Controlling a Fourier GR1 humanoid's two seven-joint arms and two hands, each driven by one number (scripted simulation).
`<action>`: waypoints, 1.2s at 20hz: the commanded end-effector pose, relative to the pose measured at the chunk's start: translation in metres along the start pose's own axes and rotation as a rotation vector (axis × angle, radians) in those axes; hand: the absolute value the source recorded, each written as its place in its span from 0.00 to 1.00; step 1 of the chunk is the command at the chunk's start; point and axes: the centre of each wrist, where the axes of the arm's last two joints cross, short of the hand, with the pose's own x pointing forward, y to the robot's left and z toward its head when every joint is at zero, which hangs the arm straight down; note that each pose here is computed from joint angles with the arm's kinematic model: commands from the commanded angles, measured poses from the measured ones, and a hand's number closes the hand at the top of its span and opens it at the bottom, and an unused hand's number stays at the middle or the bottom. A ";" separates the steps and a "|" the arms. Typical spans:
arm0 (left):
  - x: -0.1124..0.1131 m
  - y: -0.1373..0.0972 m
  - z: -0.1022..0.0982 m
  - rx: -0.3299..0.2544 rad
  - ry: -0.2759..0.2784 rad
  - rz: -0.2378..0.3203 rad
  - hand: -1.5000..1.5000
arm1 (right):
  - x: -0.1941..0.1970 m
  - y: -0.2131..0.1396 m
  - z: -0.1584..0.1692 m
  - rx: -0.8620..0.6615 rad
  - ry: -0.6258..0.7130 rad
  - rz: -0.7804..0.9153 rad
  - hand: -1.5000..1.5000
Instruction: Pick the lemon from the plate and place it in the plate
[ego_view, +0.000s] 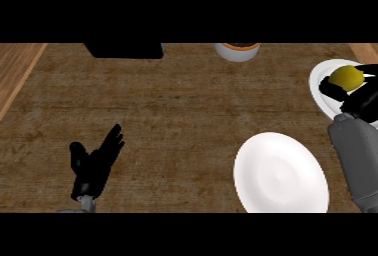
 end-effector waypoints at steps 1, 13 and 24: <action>0.011 0.003 -0.008 -0.008 0.003 -0.019 0.50 | -0.013 -0.008 -0.044 -0.072 0.045 -0.002 1.00; 0.019 -0.012 -0.019 -0.041 -0.035 -0.006 0.50 | -0.085 -0.044 -0.100 0.068 0.234 0.085 1.00; 0.011 -0.010 -0.009 -0.047 -0.025 0.002 0.50 | -0.113 -0.055 -0.101 0.265 0.166 -0.045 0.00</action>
